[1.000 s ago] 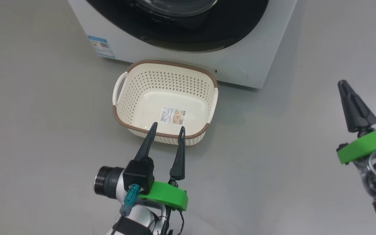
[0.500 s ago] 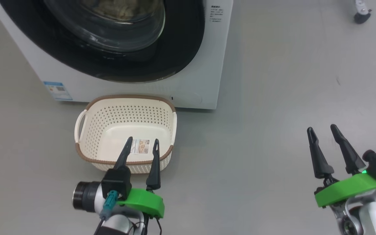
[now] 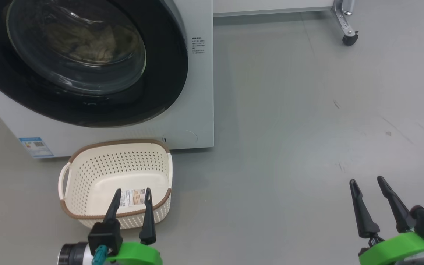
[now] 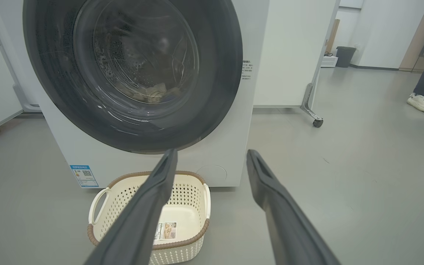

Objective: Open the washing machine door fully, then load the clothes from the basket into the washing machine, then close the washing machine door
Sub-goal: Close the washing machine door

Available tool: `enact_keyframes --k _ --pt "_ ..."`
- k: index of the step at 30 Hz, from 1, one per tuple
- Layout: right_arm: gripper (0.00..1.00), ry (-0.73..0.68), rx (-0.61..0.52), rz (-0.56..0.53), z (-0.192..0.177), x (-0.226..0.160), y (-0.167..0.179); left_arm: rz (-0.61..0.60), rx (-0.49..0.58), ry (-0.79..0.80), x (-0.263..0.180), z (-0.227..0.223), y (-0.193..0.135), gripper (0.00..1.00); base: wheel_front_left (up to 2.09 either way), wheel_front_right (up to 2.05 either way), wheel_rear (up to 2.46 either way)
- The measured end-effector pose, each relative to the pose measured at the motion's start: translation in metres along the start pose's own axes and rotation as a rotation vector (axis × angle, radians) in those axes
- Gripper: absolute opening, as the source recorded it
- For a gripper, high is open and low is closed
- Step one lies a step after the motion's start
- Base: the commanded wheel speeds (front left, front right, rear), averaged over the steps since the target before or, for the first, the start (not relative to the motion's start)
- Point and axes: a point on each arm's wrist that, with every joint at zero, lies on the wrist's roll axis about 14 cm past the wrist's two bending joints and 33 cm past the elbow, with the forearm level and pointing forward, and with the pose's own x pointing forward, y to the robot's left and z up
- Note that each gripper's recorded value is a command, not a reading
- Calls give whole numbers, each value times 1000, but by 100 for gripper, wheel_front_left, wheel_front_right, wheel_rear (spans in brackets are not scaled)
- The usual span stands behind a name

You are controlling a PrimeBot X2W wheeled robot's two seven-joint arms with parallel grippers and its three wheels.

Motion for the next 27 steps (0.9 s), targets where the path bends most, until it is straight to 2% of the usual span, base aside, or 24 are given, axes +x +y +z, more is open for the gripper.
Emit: enact_keyframes --k 11,27 --pt "100 -22 -52 12 13 -5 5 14 1 -11 -8 4 3 100 0 0 0" --pt "100 -20 -49 28 15 -2 11 17 4 1 -12 1 4 100 0 0 0"
